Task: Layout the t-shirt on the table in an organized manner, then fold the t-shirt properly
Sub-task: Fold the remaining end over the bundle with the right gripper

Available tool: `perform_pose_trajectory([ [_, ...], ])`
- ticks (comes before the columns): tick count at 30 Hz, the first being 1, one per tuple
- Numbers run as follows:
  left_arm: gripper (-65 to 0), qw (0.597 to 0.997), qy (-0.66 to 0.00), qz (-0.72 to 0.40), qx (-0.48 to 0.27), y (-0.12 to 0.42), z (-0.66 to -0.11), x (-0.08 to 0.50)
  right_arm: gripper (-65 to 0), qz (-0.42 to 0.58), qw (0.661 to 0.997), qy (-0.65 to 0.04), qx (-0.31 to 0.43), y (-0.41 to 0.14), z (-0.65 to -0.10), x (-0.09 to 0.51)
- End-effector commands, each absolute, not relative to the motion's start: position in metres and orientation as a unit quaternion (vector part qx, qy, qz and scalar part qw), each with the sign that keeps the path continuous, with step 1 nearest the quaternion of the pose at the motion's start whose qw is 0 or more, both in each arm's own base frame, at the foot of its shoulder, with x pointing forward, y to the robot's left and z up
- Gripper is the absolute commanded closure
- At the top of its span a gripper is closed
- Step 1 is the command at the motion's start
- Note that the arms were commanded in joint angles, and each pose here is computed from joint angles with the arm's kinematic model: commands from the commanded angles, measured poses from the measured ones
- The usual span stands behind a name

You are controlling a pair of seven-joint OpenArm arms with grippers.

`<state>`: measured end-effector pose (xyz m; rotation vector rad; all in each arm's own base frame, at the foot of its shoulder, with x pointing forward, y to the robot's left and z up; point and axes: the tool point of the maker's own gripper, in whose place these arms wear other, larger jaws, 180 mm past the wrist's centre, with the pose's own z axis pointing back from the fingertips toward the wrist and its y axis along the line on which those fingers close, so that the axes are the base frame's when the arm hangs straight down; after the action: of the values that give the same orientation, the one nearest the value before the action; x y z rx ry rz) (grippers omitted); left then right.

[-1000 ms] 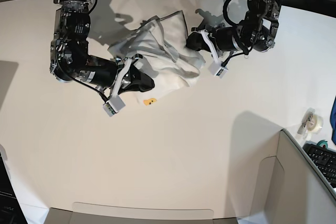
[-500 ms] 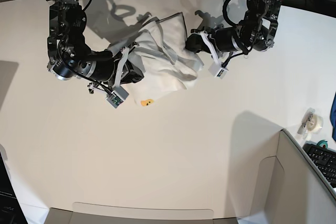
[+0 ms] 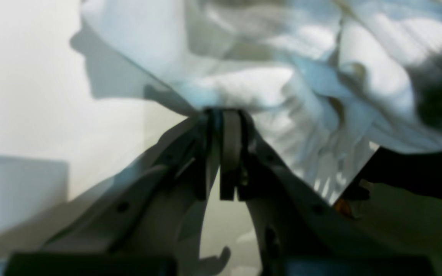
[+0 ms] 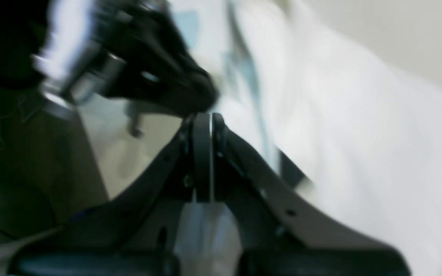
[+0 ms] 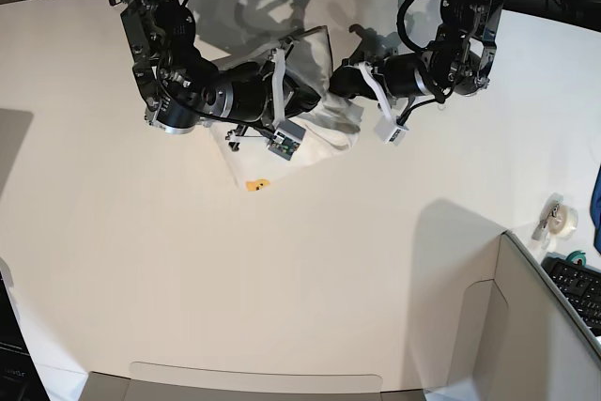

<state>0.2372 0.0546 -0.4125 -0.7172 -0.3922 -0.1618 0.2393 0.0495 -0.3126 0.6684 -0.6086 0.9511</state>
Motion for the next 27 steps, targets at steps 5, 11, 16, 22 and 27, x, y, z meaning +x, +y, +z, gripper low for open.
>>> perform_pose_trajectory([
  [5,-3.5,0.926,-0.186,-0.083,-0.318,0.065,-0.419,0.239,0.0,0.441,0.762,-0.323,0.346,0.078,-0.283,0.245],
  [11,-3.6,0.926,-0.188,-0.083,-0.318,0.065,-0.418,0.240,0.0,0.415,0.754,-0.362,0.359,0.083,-0.262,0.262],
  [16,-3.6,0.926,-0.188,-0.083,-0.318,0.065,-0.418,0.240,0.0,0.333,0.795,-0.398,0.314,0.023,-0.263,0.302],
  [22,-3.6,0.926,-0.188,-0.083,-0.318,0.065,-0.418,0.240,0.0,0.314,0.833,-0.358,0.282,0.002,-0.289,0.297],
  [27,-3.6,0.926,-0.188,-0.084,-0.317,0.066,-0.418,0.240,0.0,0.359,0.820,-0.326,0.304,0.036,-0.298,0.273],
])
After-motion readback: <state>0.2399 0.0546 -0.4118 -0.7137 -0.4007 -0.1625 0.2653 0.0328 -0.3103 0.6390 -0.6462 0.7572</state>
